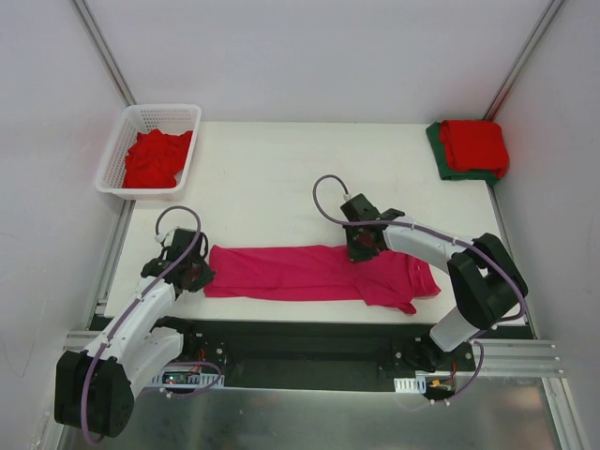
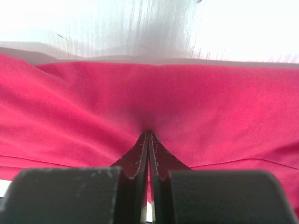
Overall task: Fold and stack the t-shirts
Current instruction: Fold the other side of the tshirt into a rectangle
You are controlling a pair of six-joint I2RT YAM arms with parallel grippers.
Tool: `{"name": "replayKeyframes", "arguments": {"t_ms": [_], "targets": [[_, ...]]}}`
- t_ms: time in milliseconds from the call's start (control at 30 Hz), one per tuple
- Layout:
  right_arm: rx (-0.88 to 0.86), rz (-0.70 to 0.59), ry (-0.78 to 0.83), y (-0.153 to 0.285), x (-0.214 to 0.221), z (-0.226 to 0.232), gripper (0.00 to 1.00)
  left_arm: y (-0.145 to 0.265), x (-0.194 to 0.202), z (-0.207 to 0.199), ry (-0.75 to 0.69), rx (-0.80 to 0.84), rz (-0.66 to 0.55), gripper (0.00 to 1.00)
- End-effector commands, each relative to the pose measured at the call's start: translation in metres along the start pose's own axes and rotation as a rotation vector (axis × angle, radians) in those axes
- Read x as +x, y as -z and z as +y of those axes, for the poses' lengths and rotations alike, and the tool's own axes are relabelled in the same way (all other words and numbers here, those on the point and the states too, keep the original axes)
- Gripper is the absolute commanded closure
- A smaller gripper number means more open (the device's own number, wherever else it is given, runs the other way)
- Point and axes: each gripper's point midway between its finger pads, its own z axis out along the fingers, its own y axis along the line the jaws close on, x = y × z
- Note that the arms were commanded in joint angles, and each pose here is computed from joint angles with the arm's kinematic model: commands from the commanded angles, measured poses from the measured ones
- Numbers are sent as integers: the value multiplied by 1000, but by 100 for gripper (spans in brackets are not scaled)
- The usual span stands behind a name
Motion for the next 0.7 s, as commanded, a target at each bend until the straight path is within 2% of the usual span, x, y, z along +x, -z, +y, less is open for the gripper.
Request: {"name": "replayKeyframes", "arguments": {"t_ms": [0,667], "targets": [[-33,-30,17,3,-16,11,99,3,-7,-3,-2,1,-26,100],[-61,-8,15,-4,-16,20,99,29,8,-4,24,28,20,100]]}}
